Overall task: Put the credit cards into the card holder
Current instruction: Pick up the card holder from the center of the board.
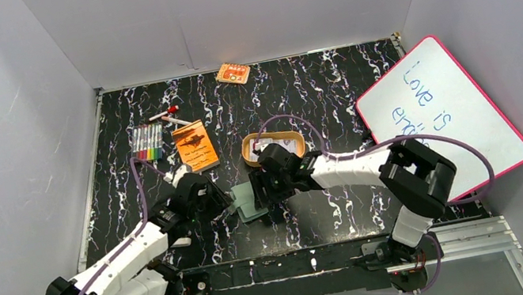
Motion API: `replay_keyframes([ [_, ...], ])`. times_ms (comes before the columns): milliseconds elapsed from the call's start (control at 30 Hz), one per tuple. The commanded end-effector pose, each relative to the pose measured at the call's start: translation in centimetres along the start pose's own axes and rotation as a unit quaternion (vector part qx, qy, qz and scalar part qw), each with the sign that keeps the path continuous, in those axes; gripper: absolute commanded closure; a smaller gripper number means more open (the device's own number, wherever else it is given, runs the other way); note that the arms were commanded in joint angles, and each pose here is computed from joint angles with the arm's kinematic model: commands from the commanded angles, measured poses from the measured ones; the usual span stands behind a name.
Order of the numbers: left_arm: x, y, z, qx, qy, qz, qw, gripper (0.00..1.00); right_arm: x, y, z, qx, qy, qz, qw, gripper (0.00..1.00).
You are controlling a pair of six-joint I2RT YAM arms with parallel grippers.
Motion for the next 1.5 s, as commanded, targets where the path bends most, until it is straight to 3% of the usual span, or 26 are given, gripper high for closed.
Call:
replay_keyframes([
  [0,-0.1,0.3,-0.8,-0.03,-0.02,0.007,0.999,0.48,2.3,0.4,0.8,-0.005,-0.018,-0.023,1.0,0.31],
  [500,-0.8,0.9,0.1,-0.034,-0.023,0.024,0.999,0.4,-0.1,3.4,-1.0,-0.114,-0.058,0.029,0.991,0.28],
  [733,0.3,-0.4,-2.3,-0.075,-0.013,0.012,0.997,0.43,-0.7,3.8,-1.2,-0.122,-0.054,0.031,0.99,0.29],
  [900,-0.7,-0.2,-5.1,-0.132,-0.016,0.055,0.99,0.55,-0.8,3.8,-1.3,-0.124,-0.052,0.031,0.99,0.29],
  [1133,-1.8,1.0,-6.4,-0.163,-0.031,0.09,0.982,0.8,-0.7,3.8,-1.0,-0.116,-0.046,0.027,0.992,0.29],
  [1367,-2.6,2.6,-3.7,-0.104,-0.034,0.095,0.989,0.99,-0.1,3.3,-0.3,-0.106,-0.043,0.017,0.993,0.29],
  [1467,-2.9,3.1,-2.0,-0.07,-0.035,0.09,0.993,1.0,0.2,2.8,0.3,-0.091,-0.039,0.012,0.995,0.29],
])
Point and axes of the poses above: each gripper's point midway between its finger pads, its own y axis out along the fingers, its own z axis along the line the jaws close on, x = y × z, the point moved 1 cm from there along -y, back along the fingers, and after that the axes turned 4 degrees about -y, right-handed, at the moved point
